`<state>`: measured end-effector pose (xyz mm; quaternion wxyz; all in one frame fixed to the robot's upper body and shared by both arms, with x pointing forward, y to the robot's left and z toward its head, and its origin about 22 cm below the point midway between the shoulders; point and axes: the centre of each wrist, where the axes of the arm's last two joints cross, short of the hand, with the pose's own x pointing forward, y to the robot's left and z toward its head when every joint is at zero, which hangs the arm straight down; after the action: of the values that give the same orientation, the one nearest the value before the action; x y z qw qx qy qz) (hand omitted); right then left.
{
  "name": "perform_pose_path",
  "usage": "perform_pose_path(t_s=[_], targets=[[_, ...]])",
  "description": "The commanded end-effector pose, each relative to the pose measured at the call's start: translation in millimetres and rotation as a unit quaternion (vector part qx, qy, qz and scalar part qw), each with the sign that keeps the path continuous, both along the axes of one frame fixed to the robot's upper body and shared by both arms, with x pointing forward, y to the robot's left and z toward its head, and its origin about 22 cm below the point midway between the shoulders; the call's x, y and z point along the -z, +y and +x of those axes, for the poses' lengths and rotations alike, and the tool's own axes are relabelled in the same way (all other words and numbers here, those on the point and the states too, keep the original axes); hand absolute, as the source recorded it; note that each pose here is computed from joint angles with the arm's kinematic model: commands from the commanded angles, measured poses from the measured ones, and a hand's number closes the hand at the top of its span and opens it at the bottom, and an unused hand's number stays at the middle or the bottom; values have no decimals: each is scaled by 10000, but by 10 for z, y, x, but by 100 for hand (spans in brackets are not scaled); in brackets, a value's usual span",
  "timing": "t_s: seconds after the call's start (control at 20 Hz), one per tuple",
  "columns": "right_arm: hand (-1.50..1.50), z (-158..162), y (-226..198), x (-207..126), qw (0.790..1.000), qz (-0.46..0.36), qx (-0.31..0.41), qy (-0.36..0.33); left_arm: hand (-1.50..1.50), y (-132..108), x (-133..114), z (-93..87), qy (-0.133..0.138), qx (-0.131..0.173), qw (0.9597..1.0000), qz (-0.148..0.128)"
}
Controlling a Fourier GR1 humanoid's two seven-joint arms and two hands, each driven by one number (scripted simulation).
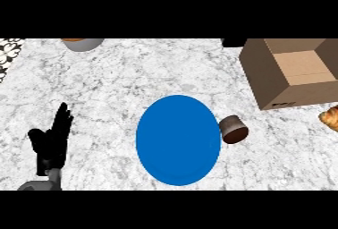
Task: Pick the croissant from the plate and place it in the cardboard box
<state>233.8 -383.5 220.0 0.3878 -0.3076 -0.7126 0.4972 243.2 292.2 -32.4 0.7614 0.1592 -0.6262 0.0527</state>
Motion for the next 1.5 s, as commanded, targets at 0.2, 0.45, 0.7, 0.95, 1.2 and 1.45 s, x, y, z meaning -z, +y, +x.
perform_pose_path(t_s=[0.2, 0.45, 0.7, 0.95, 1.2, 1.45], targets=[[150, 166, -913, -363, 9964, 716, 458, -57, 0, -128, -97, 78, -132, 412, 9990, -91], [150, 435, -965, -79, 9951, 855, 395, 291, 0, -208, -146, 360, -115, 471, 9988, 37], [150, 797, -960, 216, 9962, 730, 407, 240, 0, -311, -142, 360, -93, 573, 9983, -22], [150, 1118, -861, 451, 9967, 183, 796, 1, 0, -438, -162, 393, -163, 754, 9970, 24], [-150, 1277, -862, 749, 9862, 771, 1050, 1024, 0, -364, -133, 406, -204, 611, 9979, -2], [-150, 1400, -831, 808, 9777, 1665, 532, 1164, 0, -434, -130, 375, -147, 708, 9974, -60]])
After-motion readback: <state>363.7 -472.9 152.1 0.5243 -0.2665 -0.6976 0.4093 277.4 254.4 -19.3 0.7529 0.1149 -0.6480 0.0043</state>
